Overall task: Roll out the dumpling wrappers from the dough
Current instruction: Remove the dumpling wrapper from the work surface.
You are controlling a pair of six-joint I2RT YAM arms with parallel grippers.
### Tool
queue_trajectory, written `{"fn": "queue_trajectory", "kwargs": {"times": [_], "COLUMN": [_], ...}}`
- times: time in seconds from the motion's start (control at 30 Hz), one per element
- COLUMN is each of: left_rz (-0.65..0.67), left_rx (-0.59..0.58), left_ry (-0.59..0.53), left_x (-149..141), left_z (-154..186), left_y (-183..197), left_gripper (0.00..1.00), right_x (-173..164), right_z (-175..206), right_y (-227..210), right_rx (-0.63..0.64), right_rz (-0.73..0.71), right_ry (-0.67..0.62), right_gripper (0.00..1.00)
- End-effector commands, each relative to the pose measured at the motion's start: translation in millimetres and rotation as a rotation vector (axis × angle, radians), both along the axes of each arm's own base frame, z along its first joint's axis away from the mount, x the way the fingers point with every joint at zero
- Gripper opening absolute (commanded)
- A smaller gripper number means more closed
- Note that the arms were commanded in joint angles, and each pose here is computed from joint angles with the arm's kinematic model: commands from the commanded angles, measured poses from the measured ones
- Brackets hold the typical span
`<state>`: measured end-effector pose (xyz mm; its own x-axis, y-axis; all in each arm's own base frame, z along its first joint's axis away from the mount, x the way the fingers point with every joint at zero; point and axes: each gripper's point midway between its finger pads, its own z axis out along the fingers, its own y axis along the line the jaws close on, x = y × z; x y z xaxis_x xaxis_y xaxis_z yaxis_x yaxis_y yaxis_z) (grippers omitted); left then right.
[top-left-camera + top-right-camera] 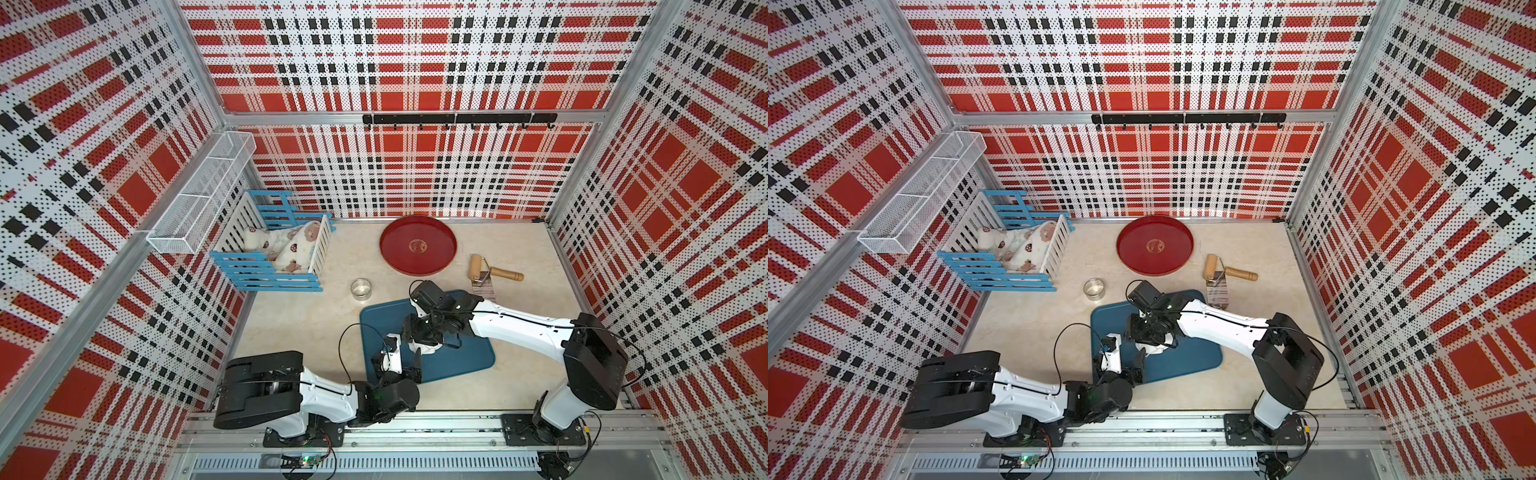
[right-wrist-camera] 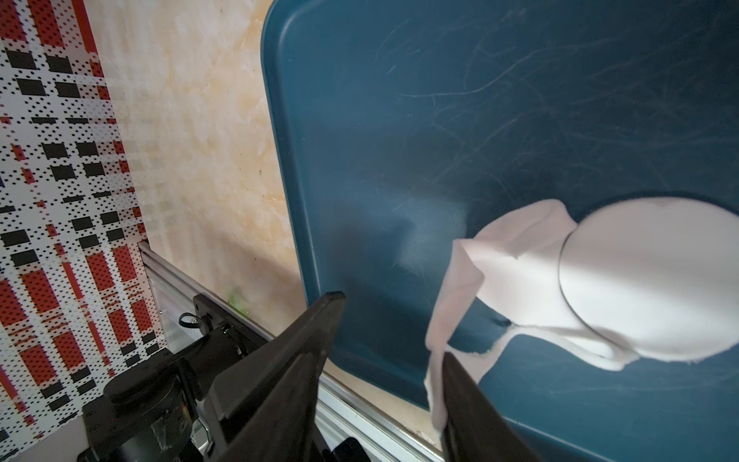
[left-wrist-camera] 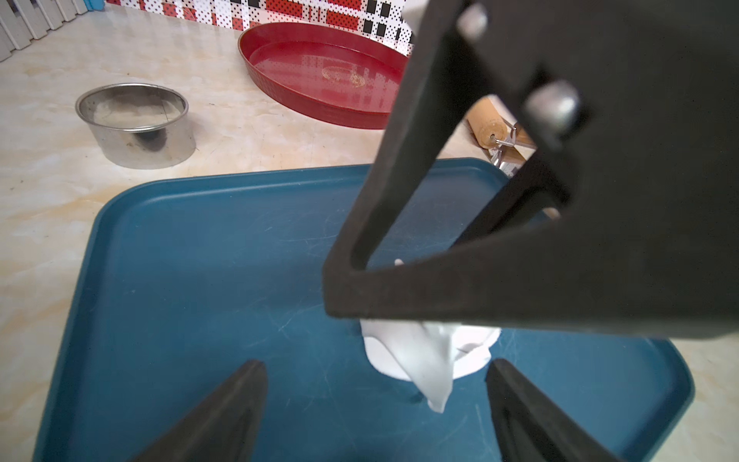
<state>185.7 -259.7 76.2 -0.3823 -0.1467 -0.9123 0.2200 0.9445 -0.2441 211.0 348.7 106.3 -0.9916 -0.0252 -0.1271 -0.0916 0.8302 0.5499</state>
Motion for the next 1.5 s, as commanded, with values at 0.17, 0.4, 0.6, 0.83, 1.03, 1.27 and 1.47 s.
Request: {"fn": "queue_trajectory", "kwargs": {"times": [0.17, 0.4, 0.6, 0.83, 1.03, 1.27, 1.47], "left_rz": [0.059, 0.103, 0.108, 0.129, 0.134, 0.118, 0.128], "left_rx": [-0.004, -0.018, -0.021, -0.047, -0.052, -0.029, -0.040], "left_ry": [-0.030, -0.030, -0.028, -0.026, -0.024, -0.023, -0.022], "left_x": [6, 11, 11, 11, 11, 12, 12], "left_z": [2, -1, -2, -2, -3, -4, -4], "left_y": [2, 16, 18, 27, 29, 21, 25], "left_gripper": [0.90, 0.90, 0.90, 0.90, 0.90, 0.90, 0.90], "right_x": [0, 0, 0, 1, 2, 3, 2], "right_z": [1, 0, -2, -2, -3, -5, -4], "right_y": [0, -2, -4, -8, -11, -14, -15], "right_rx": [0.003, -0.002, -0.008, -0.013, -0.015, -0.019, -0.019], "right_rz": [-0.010, -0.012, -0.016, -0.022, -0.028, -0.032, -0.031], "right_ry": [0.012, 0.016, 0.017, 0.018, 0.017, 0.020, 0.018], "right_gripper": [0.52, 0.52, 0.52, 0.52, 0.52, 0.53, 0.53]}}
